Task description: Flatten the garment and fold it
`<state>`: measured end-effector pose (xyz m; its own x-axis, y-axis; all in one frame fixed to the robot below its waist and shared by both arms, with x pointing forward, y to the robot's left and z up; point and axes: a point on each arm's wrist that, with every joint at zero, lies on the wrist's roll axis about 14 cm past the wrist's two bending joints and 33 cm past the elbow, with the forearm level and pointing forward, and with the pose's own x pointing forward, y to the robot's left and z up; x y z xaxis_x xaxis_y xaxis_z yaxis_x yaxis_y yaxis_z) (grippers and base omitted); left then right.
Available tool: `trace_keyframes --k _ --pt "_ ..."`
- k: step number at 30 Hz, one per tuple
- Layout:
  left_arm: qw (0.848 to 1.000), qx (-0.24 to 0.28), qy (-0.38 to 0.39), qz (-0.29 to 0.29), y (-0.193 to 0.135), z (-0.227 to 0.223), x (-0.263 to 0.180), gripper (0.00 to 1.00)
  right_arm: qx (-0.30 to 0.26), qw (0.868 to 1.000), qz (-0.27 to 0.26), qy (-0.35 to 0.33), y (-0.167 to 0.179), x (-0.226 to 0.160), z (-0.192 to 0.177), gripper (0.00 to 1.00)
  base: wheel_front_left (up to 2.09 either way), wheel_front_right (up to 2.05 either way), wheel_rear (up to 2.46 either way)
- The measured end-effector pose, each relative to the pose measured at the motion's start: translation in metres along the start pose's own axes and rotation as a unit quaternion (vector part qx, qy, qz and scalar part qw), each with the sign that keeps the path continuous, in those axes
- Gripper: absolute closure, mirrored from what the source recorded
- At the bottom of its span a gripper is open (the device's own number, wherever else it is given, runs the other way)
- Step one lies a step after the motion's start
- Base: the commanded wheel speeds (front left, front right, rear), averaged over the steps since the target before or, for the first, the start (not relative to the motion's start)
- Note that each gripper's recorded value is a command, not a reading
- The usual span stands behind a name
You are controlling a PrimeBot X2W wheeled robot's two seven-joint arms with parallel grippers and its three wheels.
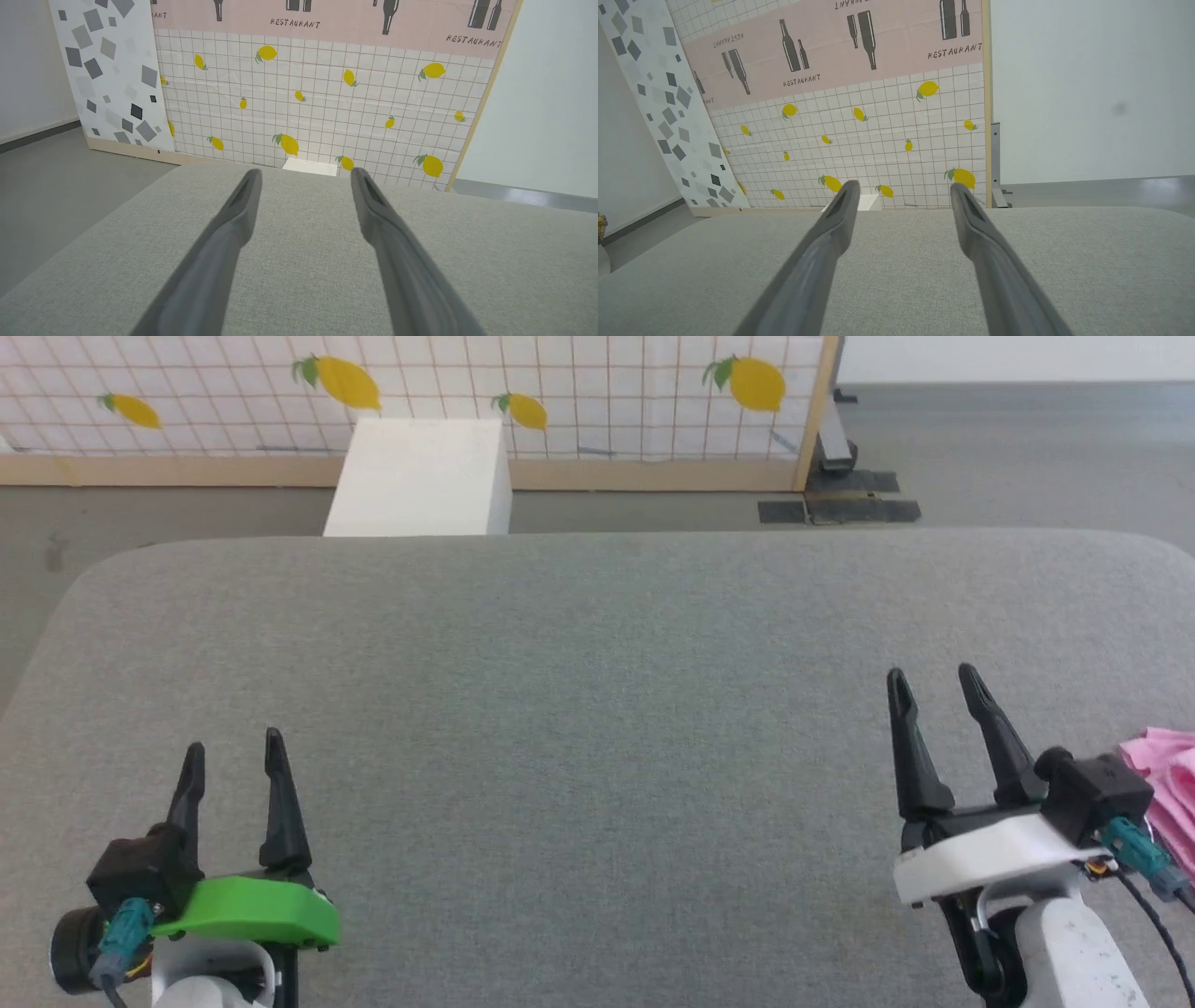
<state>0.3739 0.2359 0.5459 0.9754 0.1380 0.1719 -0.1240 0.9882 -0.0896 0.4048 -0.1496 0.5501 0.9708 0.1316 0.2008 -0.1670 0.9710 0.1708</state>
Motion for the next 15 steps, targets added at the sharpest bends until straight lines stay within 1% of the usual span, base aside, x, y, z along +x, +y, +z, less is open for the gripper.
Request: trace_keyframes --k 5,12,15 --pt "1.000 -0.005 0.009 0.001 -0.001 -0.006 -0.007 0.00 -0.005 1.000 -0.001 0.006 0.000 -0.009 -0.005 0.00 0.00 0.00 0.00" --pt "0.999 0.009 0.028 -0.024 -0.017 -0.019 -0.011 0.00 -0.012 1.000 -0.010 0.023 -0.005 -0.023 -0.015 0.00 0.00 0.00 0.00" --pt "0.999 0.009 0.039 -0.031 -0.021 -0.026 -0.012 0.00 -0.013 1.000 -0.015 0.021 -0.009 -0.026 -0.014 0.00 0.00 0.00 0.00"
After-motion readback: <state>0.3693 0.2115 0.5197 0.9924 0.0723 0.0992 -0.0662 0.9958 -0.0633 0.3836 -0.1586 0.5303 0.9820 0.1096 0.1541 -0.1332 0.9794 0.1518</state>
